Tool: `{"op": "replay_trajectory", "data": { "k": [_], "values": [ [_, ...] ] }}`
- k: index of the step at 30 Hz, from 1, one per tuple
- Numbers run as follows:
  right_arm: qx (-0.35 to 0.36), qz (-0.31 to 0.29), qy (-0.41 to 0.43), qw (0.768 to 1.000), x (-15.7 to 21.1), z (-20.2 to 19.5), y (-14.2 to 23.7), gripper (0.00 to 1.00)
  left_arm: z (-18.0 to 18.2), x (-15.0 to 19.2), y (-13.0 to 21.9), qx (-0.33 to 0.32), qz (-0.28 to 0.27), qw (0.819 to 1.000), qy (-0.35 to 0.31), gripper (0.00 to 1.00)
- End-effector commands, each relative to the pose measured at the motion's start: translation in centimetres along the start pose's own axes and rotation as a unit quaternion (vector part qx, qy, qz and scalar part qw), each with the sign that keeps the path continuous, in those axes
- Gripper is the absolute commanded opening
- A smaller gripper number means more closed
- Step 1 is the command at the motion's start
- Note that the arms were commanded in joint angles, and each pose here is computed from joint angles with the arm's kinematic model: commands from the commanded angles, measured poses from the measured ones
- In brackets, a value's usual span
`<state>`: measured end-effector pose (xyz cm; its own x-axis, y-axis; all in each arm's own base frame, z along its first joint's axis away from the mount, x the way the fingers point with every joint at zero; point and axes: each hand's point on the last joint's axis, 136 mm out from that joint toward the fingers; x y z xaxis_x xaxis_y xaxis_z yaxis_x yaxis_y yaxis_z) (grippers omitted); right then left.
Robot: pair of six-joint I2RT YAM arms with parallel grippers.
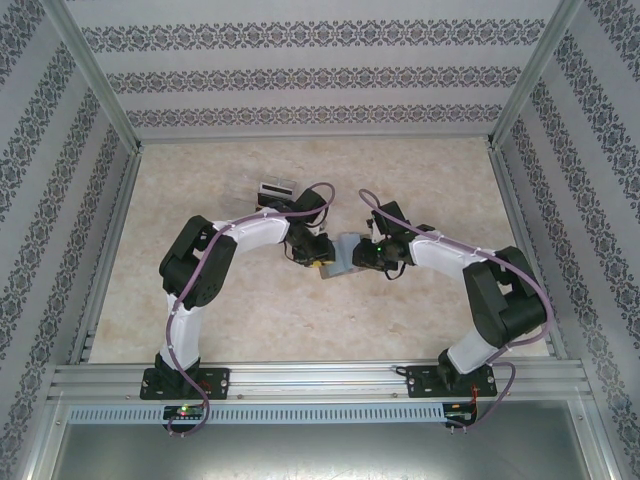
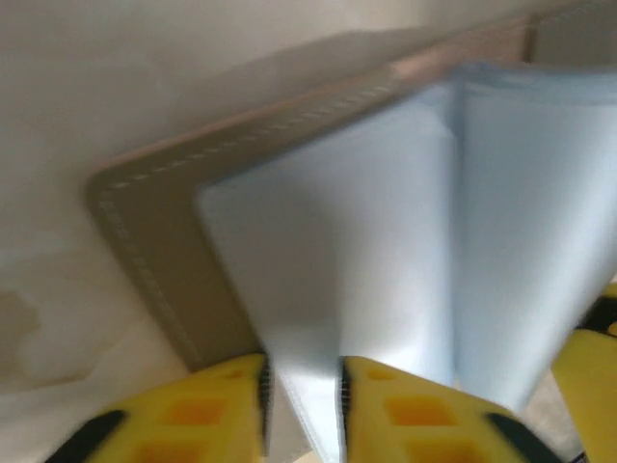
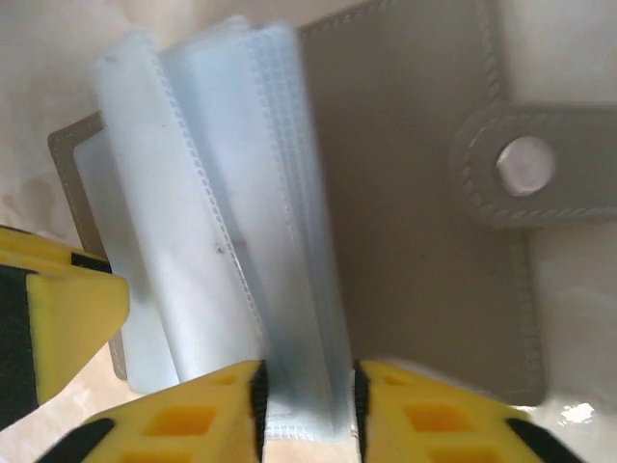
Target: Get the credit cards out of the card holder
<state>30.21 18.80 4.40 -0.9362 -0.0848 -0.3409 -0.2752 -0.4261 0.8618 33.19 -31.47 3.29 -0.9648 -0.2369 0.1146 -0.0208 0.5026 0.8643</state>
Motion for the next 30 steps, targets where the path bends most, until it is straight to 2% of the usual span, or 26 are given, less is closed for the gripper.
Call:
{"op": "replay_trajectory", "data": {
  "k": [1, 6, 9, 12, 15, 17, 20, 22, 24, 28, 30],
  "values": [
    [-0.003, -0.055, 0.022, 0.998, -2.6, 1.4, 3.3, 0.41, -2.5, -0.1, 3.5, 0.022, -0.018, 0.999, -0.032, 0.43],
    [0.018, -0.128, 0.041, 0.991, -5.2, 1.1, 7.9, 0.60, -2.6, -2.2, 8.8, 0.035, -0.080, 0.996, -0.027, 0.65],
    [0.074, -0.176, 0.062, 0.980, -6.8, -0.4, 11.0, 0.68, -0.5, -3.7, 12.7, 0.016, -0.142, 0.990, -0.021, 0.75],
    [0.137, -0.218, 0.066, 0.964, -8.0, -2.8, 14.0, 0.77, 3.2, -5.4, 17.5, -0.040, -0.233, 0.972, -0.014, 0.89],
    [0.214, -0.260, 0.058, 0.940, -8.5, -5.8, 17.0, 0.97, 7.6, -6.5, 23.2, -0.102, -0.340, 0.935, -0.006, 1.00],
    [0.274, -0.288, 0.037, 0.917, -8.6, -8.2, 19.0, 0.98, 11.3, -6.8, 27.0, -0.147, -0.420, 0.895, 0.026, 0.99],
    [0.331, -0.310, 0.007, 0.891, -8.3, -10.9, 21.0, 0.98, 15.8, -6.3, 31.4, -0.168, -0.511, 0.839, 0.084, 0.99],
    [0.367, -0.318, -0.019, 0.874, -7.8, -12.8, 21.7, 0.98, 18.5, -5.8, 33.1, -0.186, -0.549, 0.807, 0.115, 0.99],
    [0.389, -0.319, -0.040, 0.863, -7.4, -14.3, 21.9, 0.98, 20.3, -5.7, 33.7, -0.204, -0.567, 0.789, 0.125, 0.99],
    [0.422, -0.319, -0.024, 0.848, -7.1, -16.4, 20.6, 0.98, 22.8, -6.5, 32.9, -0.233, -0.582, 0.769, 0.128, 0.99],
    [0.432, -0.330, -0.015, 0.839, -7.0, -17.1, 19.9, 0.98, 23.9, -6.9, 32.0, -0.236, -0.585, 0.765, 0.129, 0.99]
  ]
}}
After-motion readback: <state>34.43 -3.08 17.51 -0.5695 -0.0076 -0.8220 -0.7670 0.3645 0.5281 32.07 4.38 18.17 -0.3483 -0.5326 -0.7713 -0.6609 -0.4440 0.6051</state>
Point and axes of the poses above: each hand's point on the last joint's axis, 136 mm out from that joint toward the fingers, its own y axis back along the fingers, its own z axis along the line the jaws close on, x = y × z, and after that the axes turned 13 degrees about y, right-handed
